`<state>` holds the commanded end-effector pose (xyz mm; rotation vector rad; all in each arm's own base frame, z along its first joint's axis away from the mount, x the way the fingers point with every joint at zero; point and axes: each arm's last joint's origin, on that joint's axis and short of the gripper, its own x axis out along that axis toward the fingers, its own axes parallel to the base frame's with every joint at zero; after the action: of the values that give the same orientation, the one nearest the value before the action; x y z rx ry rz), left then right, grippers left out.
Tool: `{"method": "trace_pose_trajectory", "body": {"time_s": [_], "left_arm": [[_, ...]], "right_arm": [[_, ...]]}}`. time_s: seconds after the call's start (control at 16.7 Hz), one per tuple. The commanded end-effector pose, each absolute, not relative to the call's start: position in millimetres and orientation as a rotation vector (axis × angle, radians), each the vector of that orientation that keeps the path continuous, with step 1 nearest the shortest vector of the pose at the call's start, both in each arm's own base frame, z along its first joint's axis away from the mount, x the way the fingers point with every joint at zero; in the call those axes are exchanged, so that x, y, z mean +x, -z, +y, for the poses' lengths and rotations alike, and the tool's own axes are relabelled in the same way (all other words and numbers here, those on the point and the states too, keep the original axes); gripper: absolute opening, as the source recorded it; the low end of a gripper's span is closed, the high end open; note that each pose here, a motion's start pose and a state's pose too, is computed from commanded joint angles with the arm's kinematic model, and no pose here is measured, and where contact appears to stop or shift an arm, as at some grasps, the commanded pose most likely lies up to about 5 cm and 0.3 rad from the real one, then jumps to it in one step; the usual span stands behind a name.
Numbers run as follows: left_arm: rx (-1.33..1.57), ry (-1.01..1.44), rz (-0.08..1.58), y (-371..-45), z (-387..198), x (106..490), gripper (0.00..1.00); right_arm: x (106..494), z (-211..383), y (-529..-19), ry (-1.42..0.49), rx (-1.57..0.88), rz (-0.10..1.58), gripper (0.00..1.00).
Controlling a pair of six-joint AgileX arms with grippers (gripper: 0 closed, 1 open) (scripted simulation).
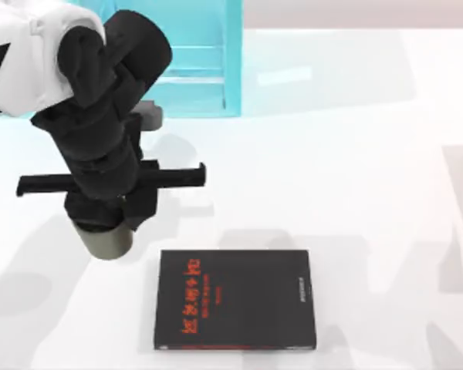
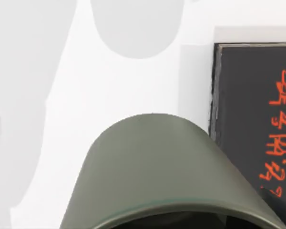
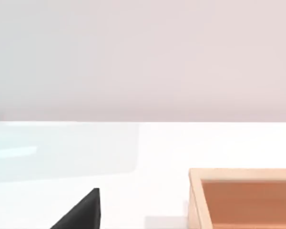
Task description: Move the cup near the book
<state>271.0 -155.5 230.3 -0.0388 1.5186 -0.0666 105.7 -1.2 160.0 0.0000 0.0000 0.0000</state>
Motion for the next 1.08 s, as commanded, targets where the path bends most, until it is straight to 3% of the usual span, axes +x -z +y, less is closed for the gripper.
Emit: {"method": "trace_pose_trajectory", "body": {"time_s": [0.48, 0.72, 1.08], "left_arm": [[-0.037, 0.068, 1.519, -168, -151, 272, 0.00], [-0.035, 0.067, 1.524, -165, -151, 272, 0.00], [-0.035, 0.067, 1.524, -165, -151, 272, 0.45]], "right_arm": [[106, -1, -160, 0.000, 0.000, 0.000, 1.00], [106, -1, -160, 0.000, 0.000, 0.000, 1.00], [106, -1, -160, 0.000, 0.000, 0.000, 1.00]]}}
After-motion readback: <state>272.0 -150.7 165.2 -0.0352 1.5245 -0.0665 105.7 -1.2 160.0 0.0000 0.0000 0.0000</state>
